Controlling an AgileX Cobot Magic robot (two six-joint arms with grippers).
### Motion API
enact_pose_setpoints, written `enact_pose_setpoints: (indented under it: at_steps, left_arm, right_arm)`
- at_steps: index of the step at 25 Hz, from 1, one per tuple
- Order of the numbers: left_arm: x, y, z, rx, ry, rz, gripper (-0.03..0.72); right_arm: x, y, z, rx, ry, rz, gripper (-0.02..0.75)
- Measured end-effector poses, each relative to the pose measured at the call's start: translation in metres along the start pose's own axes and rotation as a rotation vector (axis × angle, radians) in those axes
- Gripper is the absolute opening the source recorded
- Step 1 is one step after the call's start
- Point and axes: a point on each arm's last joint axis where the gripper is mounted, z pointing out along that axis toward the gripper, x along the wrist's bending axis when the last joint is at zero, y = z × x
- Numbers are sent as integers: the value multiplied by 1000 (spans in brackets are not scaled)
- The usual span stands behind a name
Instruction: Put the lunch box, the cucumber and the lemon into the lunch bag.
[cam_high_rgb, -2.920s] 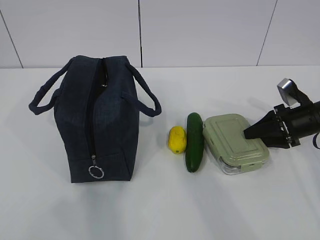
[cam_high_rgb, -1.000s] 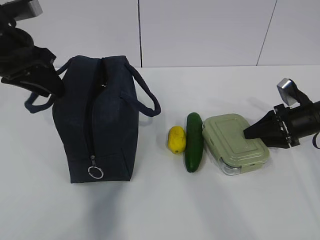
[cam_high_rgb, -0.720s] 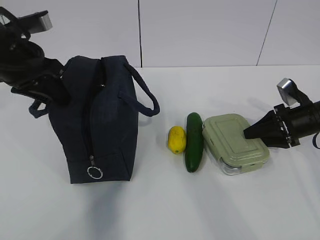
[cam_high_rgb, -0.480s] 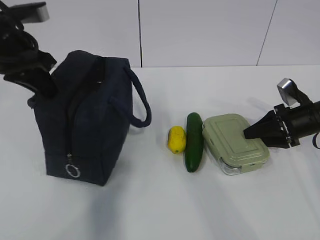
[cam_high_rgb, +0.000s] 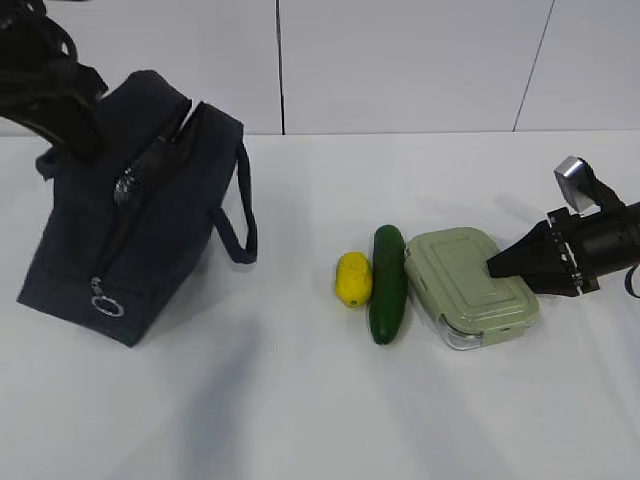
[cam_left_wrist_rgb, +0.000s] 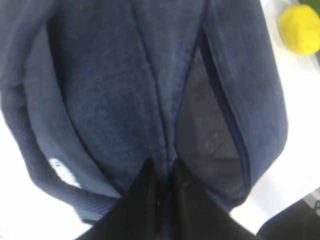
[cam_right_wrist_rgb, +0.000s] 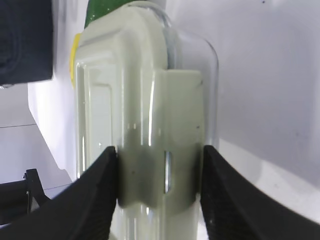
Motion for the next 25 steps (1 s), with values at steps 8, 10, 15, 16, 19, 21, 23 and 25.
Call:
enact_pose_setpoints:
  at_steps: [8, 10, 15, 16, 19, 21, 23, 25]
  left_arm:
    - [-5, 2, 12, 29, -11, 7, 15]
    - [-4, 2, 12, 30, -9, 8, 15]
    - [-4, 2, 12, 30, -9, 7, 15]
    - [-4, 2, 12, 30, -9, 7, 15]
    - [-4, 2, 12, 30, -9, 7, 15]
    - [-4, 2, 12, 30, -9, 7, 15]
    - [-4, 2, 13, 31, -9, 7, 15]
    - [-4, 2, 14, 34, -10, 6, 15]
  right_arm:
    - [0, 1, 0, -13, 5, 7, 372]
    - [0, 2, 0, -23, 6, 16, 372]
    - [0, 4, 0, -49, 5, 49, 372]
    - [0, 5, 0, -53, 7, 54, 372]
    - [0, 7, 0, -79, 7, 70, 372]
    - [0, 8, 0, -94, 5, 79, 372]
    - [0, 9, -1, -102, 1, 79, 370]
    - [1, 11, -3, -112, -9, 76, 370]
